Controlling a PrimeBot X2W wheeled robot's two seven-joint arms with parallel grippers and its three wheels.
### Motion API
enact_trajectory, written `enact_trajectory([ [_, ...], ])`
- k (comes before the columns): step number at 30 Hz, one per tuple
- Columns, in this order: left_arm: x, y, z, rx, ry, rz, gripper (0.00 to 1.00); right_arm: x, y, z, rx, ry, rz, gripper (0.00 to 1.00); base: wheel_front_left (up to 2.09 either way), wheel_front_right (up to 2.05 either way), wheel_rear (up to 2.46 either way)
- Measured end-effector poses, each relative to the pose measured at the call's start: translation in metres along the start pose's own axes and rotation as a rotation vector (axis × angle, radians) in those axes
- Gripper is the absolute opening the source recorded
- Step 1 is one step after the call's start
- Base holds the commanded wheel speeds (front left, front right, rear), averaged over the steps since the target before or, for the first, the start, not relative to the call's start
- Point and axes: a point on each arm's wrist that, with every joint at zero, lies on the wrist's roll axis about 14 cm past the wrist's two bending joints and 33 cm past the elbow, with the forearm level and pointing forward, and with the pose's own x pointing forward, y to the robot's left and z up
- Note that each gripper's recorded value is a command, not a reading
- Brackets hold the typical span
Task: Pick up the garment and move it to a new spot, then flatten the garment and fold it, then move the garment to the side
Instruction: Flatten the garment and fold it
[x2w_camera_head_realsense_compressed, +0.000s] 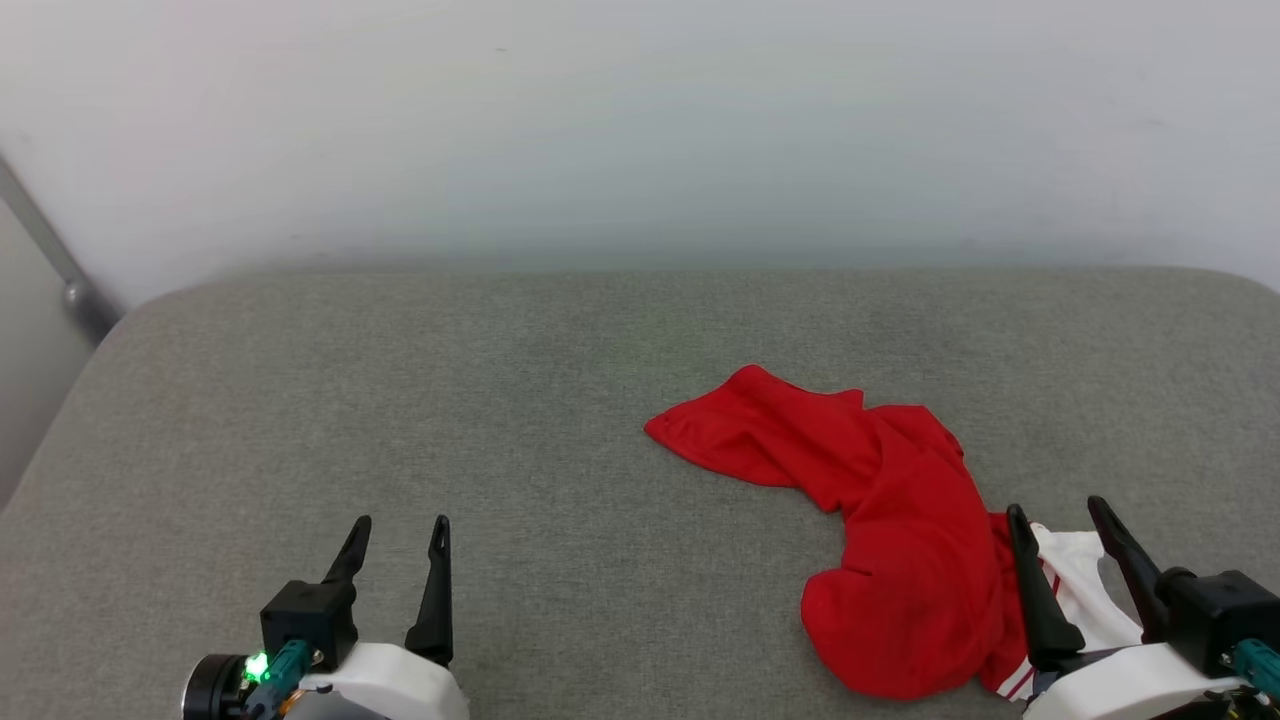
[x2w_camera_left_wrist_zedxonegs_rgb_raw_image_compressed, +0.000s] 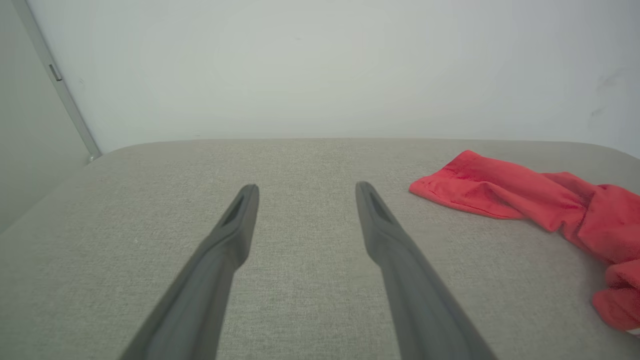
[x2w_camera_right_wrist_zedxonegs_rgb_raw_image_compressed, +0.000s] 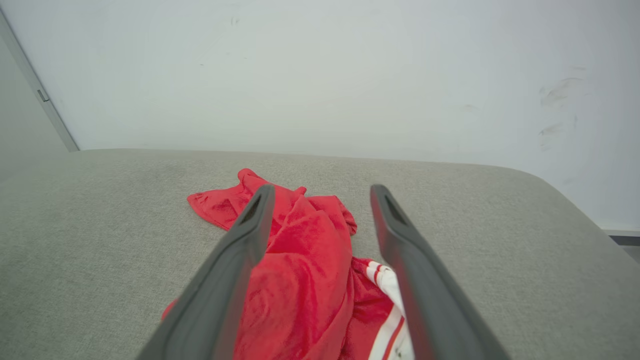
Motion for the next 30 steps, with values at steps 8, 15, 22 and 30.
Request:
enact_trajectory([
  [8, 0.031, -0.035, 0.014, 0.002, -0.015, -0.124, 1.00, -0.002, -0.009, -0.006, 0.031, 0.024, -0.029, 1.00, 0.00, 0.00, 0.00],
  [15, 0.086, -0.090, 0.036, 0.046, -0.009, -0.325, 1.00, 0.020, -0.017, -0.001, 0.032, -0.002, -0.047, 1.00, 0.00, 0.00, 0.00],
  [22, 0.138, -0.132, 0.003, 0.125, 0.164, -0.495, 1.00, 0.047, -0.021, -0.008, 0.027, -0.005, -0.052, 1.00, 0.00, 0.00, 0.00],
  [30, 0.156, -0.159, -0.082, 0.262, 0.520, -0.635, 1.00, 0.058, -0.031, -0.039, 0.024, 0.065, -0.077, 1.00, 0.00, 0.00, 0.00],
])
